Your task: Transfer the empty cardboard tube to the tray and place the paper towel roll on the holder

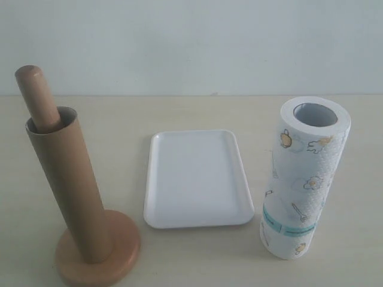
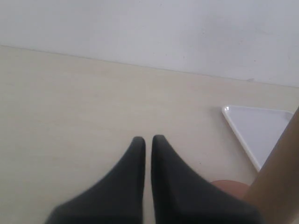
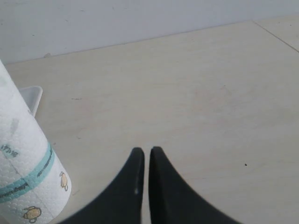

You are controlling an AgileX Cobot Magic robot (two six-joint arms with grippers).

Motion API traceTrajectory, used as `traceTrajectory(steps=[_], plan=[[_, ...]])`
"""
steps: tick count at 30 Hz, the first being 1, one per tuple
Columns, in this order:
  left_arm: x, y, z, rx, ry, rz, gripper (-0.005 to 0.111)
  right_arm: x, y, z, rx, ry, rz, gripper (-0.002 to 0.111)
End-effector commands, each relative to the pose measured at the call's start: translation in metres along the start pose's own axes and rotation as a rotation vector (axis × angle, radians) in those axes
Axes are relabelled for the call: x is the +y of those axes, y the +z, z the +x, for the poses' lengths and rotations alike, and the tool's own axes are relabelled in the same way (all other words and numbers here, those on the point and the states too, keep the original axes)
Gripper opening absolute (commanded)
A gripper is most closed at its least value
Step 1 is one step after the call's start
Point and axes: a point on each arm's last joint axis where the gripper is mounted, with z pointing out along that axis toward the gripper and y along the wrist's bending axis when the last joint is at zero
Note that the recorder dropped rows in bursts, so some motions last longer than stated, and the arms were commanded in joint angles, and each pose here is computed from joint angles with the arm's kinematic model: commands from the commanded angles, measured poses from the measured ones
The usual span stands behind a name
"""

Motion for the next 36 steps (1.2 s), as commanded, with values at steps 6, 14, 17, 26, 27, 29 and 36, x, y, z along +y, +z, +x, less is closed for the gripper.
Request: traceTrajectory(steps=[6, 14, 17, 26, 27, 29, 36], plan=[[0.0, 0.0, 0.0, -0.006, 0.004, -0.002, 0.004, 0.0, 0.0, -0.001, -0.011, -0.006, 0.006, 0.004], [0.0, 0.0, 0.0, -0.009, -0.007, -0.001, 0.004, 0.0, 0.0, -0.001, -0.011, -0.006, 0.006, 0.004], [-0.004, -0.002, -0.005, -0.016, -0.209, 0.038, 0.004, 0.0, 0.0, -0.001, -0.011, -0.006, 0.006, 0.004], [-0.02, -0.032, -0.069, -0.163, -0.172, 0.13, 0.004, 0.0, 0.0, -0.001, -0.011, -0.006, 0.006, 0.004], [-0.021, -0.034, -0.074, -0.192, -0.153, 0.132, 0.004, 0.0, 0.0, -0.001, -0.011, -0.006, 0.006, 0.004], [-0.021, -0.038, -0.083, -0.269, -0.151, 0.135, 0.004, 0.0, 0.0, -0.001, -0.011, -0.006, 0.006, 0.004], [-0.021, -0.043, -0.096, -0.4, -0.311, 0.18, 0.004, 0.0, 0.0, -0.001, -0.013, -0.006, 0.005, 0.004]])
